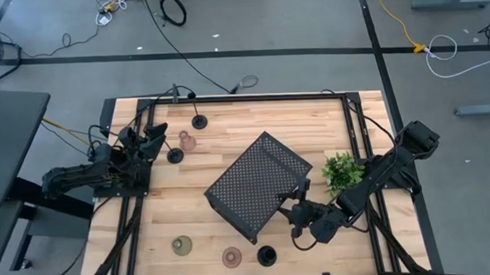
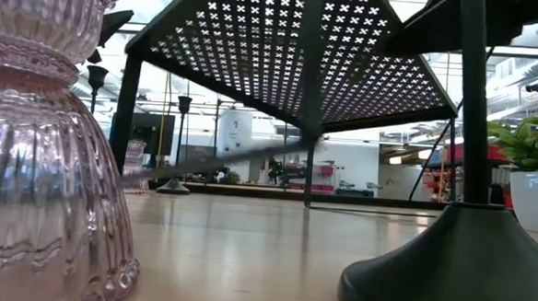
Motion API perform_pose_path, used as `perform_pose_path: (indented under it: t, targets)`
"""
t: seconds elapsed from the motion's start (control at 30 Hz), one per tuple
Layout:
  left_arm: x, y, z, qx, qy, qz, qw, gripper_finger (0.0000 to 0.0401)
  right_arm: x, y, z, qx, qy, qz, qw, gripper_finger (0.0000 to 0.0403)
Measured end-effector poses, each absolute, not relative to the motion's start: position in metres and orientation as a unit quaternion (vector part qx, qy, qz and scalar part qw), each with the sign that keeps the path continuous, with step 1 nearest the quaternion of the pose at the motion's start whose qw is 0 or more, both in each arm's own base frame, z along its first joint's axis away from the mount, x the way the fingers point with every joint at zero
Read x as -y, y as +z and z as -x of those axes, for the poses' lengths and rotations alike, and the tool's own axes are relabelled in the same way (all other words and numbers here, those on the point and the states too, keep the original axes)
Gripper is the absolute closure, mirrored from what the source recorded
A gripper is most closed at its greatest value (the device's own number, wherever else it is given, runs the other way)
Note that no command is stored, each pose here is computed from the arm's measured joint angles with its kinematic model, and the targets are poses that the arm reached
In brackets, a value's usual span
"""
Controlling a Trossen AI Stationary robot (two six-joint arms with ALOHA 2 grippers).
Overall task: Pick & Place candle stick holders
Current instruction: Move the shelf to the middle of the table
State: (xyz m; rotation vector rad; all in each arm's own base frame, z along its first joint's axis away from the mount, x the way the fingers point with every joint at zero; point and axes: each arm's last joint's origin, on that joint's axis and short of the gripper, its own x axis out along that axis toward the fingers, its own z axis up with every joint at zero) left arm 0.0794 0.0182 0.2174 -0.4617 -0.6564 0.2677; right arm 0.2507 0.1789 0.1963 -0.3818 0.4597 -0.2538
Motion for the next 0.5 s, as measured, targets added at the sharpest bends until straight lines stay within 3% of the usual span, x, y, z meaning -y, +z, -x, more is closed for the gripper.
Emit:
perform_pose_path:
  t: [0.27,0.5]
  targets:
    - [-0.0176,0.2174,-0.0797,0.316,0.119,0.222,0.915,0.0087,-0.1792,0.196,-0.251,-0.228,-0.116,0.178,0.95,0.0161]
    - [-0.0125,0.2179,-0.0811,0.298,0.034,0.197,0.933,0.0087,-0.1794,0.1959,-0.251,-0.23,-0.111,0.179,0.95,0.0158]
